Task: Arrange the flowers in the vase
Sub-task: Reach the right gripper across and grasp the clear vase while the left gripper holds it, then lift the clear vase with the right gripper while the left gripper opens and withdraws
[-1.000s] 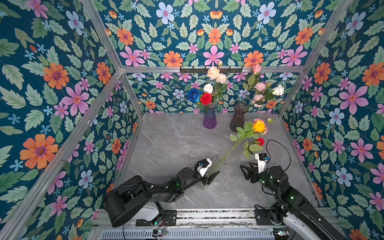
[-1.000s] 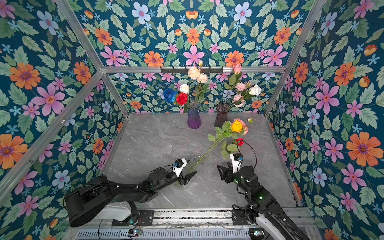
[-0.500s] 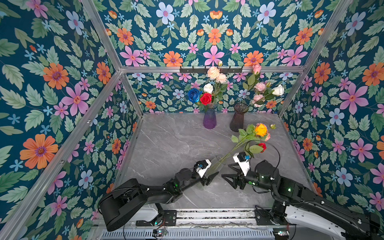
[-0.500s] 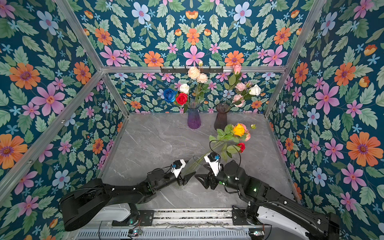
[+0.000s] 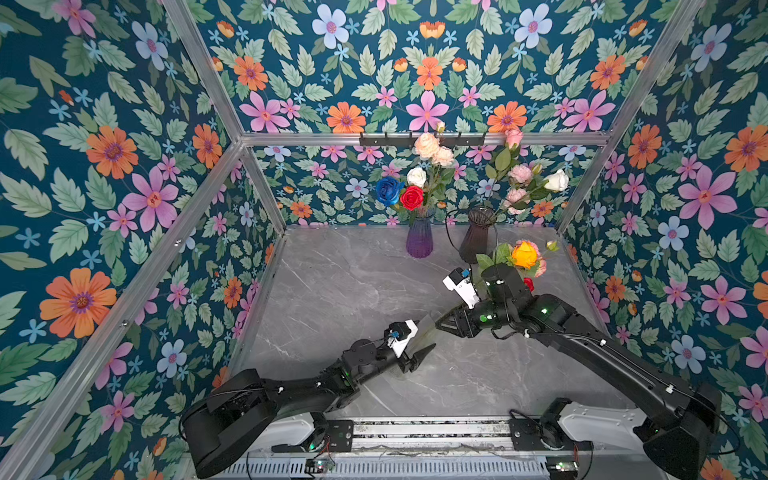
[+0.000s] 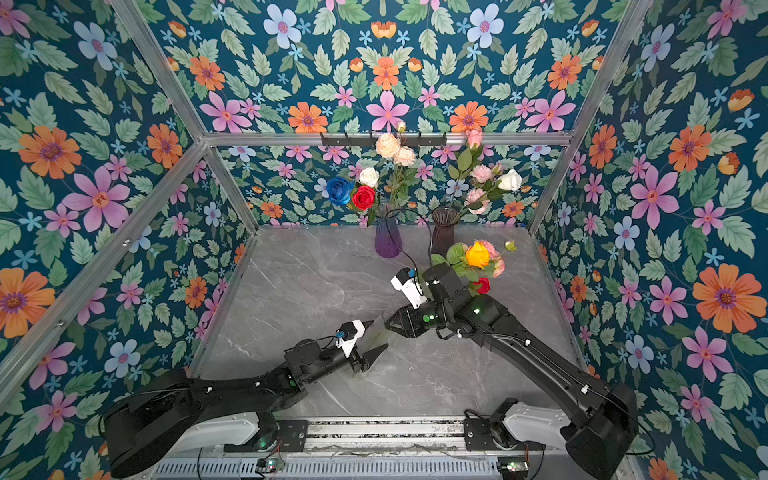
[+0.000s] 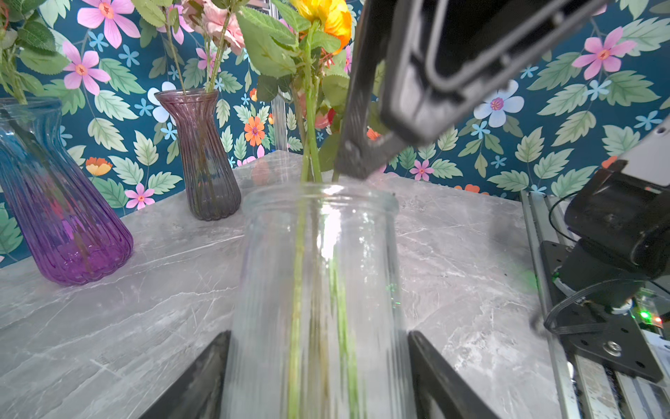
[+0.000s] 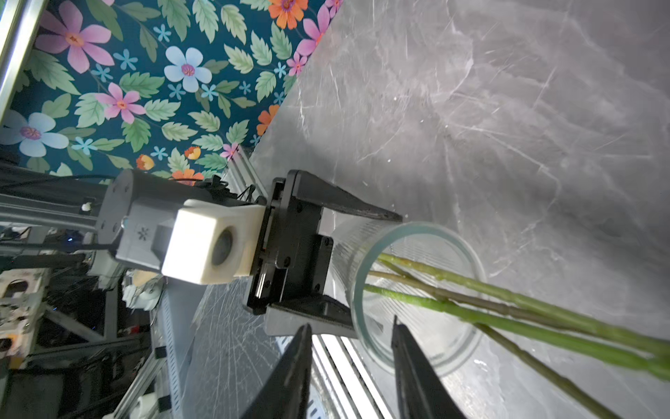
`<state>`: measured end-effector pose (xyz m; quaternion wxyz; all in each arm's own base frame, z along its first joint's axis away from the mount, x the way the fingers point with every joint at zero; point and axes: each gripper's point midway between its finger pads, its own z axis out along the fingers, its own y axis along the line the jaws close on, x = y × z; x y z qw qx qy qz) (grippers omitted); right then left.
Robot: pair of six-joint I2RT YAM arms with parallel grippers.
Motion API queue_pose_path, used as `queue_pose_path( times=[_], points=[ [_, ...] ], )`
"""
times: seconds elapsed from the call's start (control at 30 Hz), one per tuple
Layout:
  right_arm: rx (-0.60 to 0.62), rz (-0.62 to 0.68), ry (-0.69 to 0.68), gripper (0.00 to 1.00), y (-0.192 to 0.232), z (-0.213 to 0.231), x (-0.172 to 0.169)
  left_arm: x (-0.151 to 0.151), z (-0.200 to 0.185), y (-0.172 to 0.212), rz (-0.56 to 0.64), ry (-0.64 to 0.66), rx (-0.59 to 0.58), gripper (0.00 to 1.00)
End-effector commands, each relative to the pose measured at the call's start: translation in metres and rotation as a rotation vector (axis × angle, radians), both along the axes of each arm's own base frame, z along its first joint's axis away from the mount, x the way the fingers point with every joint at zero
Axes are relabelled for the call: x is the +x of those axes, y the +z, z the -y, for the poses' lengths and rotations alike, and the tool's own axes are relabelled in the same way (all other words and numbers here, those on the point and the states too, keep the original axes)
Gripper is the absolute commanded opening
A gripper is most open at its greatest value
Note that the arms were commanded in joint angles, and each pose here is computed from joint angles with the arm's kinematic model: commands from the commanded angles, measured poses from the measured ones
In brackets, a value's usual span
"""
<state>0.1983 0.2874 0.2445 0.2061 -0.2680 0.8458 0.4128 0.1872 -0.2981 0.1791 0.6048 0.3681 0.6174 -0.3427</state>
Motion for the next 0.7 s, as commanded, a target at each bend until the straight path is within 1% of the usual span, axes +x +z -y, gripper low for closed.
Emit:
queue_pose_path(
  times=[0.0,0.2,0.27,0.37,0.5,0.57,0.67],
  points=[
    [0.002,-0.047,0.059,0.37,-0.002,-0.007,-0.011,-0.002,0.001,0.027,0.064,-0.013,-0.084,0.00],
    [-0.040,-0.035,0.102,0.36,-0.009,-0.022,-0.019,-0.001,0.009,0.029,0.065,-0.032,-0.086,0.00],
    [-0.055,-0.034,0.127,0.32,-0.009,-0.029,-0.023,0.001,0.015,0.031,0.069,-0.041,-0.087,0.00],
    [-0.093,-0.024,0.140,0.31,-0.010,-0.035,-0.025,0.005,0.024,0.037,0.082,-0.053,-0.102,0.00],
    [-0.179,-0.004,0.090,0.27,-0.018,-0.027,-0.017,0.006,0.029,0.042,0.090,-0.063,-0.112,0.00],
    [-0.235,0.019,0.055,0.27,-0.022,-0.019,-0.013,0.006,0.029,0.042,0.089,-0.065,-0.115,0.00],
    [-0.331,0.071,0.017,0.31,-0.026,-0.007,-0.010,0.006,0.029,0.042,0.088,-0.067,-0.114,0.00]
  ],
)
